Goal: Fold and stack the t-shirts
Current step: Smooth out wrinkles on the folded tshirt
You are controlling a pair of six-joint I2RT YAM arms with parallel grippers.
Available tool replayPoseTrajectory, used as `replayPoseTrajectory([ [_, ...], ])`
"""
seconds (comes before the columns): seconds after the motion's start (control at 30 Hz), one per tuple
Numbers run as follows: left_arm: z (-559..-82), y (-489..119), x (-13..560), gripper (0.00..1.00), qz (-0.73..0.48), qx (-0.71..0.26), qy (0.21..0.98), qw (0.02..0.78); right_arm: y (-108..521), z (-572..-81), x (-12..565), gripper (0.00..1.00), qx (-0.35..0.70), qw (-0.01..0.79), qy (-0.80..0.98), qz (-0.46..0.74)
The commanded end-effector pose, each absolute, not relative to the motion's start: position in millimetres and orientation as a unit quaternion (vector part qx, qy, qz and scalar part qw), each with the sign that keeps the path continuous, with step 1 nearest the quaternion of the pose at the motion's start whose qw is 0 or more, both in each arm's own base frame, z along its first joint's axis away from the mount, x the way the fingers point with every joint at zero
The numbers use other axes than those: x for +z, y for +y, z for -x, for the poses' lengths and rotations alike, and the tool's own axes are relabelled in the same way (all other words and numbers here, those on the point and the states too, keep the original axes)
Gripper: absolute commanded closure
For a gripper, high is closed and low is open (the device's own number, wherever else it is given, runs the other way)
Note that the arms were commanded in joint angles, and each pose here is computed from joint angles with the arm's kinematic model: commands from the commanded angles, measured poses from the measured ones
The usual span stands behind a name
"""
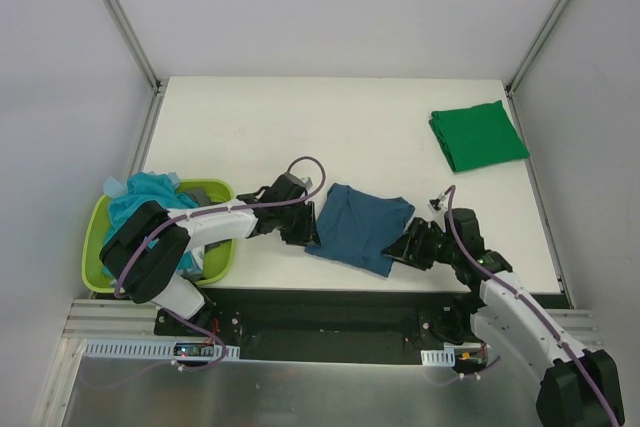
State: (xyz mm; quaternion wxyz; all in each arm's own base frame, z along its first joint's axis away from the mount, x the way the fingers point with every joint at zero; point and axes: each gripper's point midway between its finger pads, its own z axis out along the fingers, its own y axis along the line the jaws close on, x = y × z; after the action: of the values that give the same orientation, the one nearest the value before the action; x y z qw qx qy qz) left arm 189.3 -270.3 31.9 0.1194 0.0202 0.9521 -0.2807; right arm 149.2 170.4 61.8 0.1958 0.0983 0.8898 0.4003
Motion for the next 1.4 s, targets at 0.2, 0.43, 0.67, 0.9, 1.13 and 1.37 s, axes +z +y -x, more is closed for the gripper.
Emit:
replayPoseTrajectory([
  [0.2,-191.1,-262.8,28.6,1.0,-0.003,-0.273,0.955,0.116,163.6,-141.7,53.0,1.0,0.375,0.192,0.9,-0.113],
  [0.43,-185.1,-232.4,23.6,1.0,0.023,-0.249,0.962,0.112,134.0,-136.4,49.8,1.0,0.318,0.202,0.917,-0.127],
  [0.67,-162.1,-243.8,31.2,0.97,-0.022,-0.291,0.953,0.079,156.3,-128.1,52.5,0.98,0.387,0.166,0.903,-0.079],
  [0.9,-159.7,-236.8,36.2,0.51,-0.03,-0.281,0.955,0.093,157.3,-130.0,64.5,0.61,0.393,0.186,0.899,-0.046],
  [1.13,-206.7,-252.9,95.3,0.16,-0.041,-0.301,0.931,0.203,133.6,-177.9,93.9,0.31,0.32,0.296,0.895,-0.089],
  [1.37,-270.6,-276.5,104.3,0.22,-0.053,-0.266,0.933,0.236,117.0,-229.8,105.2,0.26,0.267,0.358,0.886,-0.127],
])
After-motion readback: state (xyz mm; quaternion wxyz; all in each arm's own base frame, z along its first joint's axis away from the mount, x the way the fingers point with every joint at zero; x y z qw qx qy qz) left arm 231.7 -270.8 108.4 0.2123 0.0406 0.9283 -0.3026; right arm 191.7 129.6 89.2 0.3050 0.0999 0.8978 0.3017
